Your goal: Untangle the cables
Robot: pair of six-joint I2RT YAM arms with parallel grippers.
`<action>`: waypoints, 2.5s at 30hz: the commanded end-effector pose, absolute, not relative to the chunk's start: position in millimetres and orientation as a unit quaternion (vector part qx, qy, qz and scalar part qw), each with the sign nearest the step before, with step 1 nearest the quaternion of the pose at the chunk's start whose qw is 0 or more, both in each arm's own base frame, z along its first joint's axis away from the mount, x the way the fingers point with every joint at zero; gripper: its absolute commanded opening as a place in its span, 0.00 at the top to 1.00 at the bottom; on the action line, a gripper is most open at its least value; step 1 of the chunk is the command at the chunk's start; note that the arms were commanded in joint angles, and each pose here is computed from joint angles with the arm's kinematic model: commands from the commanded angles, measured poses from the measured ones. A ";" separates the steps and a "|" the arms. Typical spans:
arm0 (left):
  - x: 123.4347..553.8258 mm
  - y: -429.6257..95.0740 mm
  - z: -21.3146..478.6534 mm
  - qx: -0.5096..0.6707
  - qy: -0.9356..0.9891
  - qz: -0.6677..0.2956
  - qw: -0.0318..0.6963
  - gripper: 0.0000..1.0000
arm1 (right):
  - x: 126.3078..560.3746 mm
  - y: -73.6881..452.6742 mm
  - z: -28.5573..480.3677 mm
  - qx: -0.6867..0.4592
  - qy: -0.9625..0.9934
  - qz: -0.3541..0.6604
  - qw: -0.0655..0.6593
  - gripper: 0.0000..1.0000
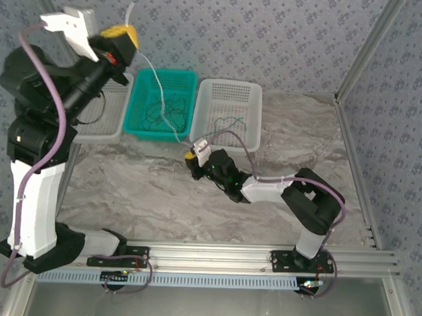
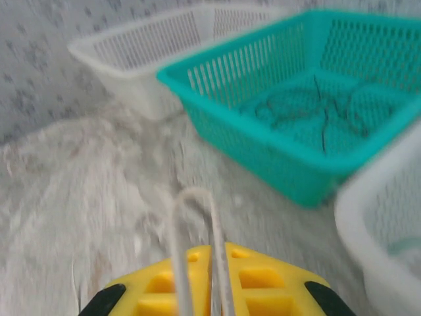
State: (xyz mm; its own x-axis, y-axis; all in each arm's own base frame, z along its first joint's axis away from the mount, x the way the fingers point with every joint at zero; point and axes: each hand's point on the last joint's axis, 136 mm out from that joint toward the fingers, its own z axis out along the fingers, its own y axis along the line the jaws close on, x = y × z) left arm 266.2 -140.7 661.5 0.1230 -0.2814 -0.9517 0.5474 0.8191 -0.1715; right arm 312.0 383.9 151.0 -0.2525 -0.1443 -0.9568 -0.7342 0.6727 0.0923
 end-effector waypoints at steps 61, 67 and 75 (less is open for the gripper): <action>384.4 -126.5 425.5 0.121 0.699 -0.260 0.655 0.09 | 271.5 221.5 243.7 -0.171 0.812 0.242 0.502 1.00; 291.3 -250.6 372.0 0.358 0.654 -0.366 0.556 0.06 | 274.9 224.9 279.6 -0.179 0.785 0.283 0.521 1.00; 262.3 -339.1 305.1 0.406 0.631 -0.393 0.532 0.05 | 274.9 226.9 313.0 -0.169 0.763 0.318 0.536 1.00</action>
